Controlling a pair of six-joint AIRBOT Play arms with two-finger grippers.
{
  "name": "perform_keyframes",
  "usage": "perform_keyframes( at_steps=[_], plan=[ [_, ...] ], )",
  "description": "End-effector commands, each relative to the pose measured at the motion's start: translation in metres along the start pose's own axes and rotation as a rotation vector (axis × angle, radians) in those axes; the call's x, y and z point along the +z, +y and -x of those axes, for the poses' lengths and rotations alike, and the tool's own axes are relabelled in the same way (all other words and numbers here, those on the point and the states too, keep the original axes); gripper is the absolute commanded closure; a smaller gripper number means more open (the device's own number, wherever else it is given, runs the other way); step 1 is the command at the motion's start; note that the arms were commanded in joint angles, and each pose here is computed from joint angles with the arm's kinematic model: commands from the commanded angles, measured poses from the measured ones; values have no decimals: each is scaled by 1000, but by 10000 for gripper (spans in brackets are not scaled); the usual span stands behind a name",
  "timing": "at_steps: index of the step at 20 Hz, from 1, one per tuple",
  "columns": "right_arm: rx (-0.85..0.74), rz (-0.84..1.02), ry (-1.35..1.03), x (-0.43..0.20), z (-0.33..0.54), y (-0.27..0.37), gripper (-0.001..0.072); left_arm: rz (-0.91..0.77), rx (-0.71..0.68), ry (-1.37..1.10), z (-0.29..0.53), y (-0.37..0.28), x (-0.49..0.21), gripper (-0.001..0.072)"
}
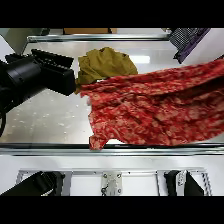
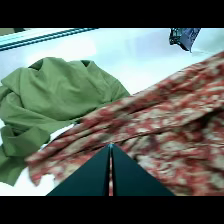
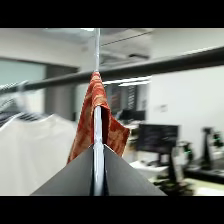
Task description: Fold the clothes and pants, and hang the long-sleeved shirts on hangers.
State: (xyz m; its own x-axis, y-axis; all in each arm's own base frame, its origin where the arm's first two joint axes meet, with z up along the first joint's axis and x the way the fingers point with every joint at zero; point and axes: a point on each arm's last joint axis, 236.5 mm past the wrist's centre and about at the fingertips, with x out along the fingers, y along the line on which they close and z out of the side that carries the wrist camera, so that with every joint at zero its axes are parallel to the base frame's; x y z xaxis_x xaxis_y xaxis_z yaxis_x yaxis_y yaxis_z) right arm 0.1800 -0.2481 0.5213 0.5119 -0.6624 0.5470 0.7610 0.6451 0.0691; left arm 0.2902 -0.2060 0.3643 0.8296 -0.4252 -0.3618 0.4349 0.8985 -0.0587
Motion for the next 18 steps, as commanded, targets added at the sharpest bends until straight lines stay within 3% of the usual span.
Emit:
perform_keyframes(
  at_steps=[1, 7, 12, 18],
  plan=[
    [-144, 57, -56, 28, -1, -32, 707, -25, 25, -3, -3, 5, 1, 695],
    [-160, 116, -86, 45, -14, -35, 706, -10, 135, 57, -37, 37, -11, 695],
    [-207, 113, -82, 43, -15, -46, 706, 83, 135, 91, -66, 53, -19, 695],
    [-283, 109, -60, 31, -17, -66, 705, 72, 163, 99, -70, 67, -21, 695]
  ],
)
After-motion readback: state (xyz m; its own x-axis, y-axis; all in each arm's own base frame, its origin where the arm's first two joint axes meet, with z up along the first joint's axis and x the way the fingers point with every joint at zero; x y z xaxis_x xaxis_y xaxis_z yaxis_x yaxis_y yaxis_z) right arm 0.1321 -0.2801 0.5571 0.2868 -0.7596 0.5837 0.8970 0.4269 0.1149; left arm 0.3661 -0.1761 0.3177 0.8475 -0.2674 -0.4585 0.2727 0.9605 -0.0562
